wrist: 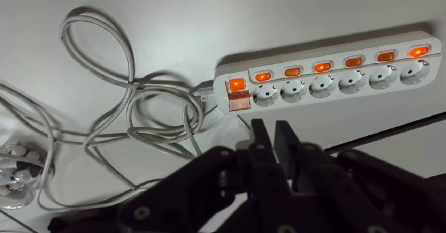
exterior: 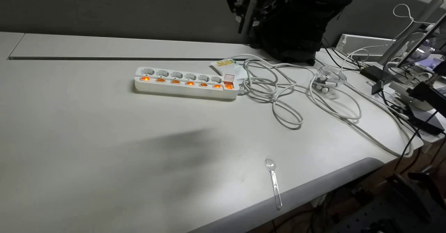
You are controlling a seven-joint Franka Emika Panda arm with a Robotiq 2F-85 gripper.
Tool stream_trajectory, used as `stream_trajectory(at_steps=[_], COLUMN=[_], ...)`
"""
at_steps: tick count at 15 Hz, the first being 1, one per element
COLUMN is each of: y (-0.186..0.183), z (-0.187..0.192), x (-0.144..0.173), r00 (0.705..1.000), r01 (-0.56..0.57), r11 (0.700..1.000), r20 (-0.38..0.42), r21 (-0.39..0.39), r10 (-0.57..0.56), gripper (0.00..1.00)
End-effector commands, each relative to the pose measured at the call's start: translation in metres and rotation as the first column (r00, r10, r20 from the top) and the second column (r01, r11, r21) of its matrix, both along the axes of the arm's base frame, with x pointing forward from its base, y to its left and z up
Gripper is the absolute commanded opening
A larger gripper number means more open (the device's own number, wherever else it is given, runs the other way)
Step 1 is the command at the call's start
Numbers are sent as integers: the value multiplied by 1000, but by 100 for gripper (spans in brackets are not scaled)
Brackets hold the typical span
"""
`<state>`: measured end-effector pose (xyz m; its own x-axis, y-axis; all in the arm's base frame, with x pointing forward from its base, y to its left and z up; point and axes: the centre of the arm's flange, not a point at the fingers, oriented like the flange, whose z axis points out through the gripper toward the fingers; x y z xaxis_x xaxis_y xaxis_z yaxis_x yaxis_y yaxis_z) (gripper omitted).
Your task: Turn on the third switch from the right
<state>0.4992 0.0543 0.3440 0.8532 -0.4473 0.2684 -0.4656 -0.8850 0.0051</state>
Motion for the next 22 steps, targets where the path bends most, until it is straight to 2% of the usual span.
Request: stream_trajectory(at_steps=[1,5,6,12,14,22], y=[14,27,23,28,22,6], z=[-17,-33,-35,-42,-49,-107], x=[42,66,41,55,66,111], r00=[998,992,995,993,993,974], r01=[30,-4,3,-11,19,16], r11=[999,995,997,996,996,999], r20=[-61,-124,-96,-115,-117,-227], r21=[43,95,79,93,87,45], r10=[-28,16,4,21,-9,-5], gripper=[0,0,1,1,0,0])
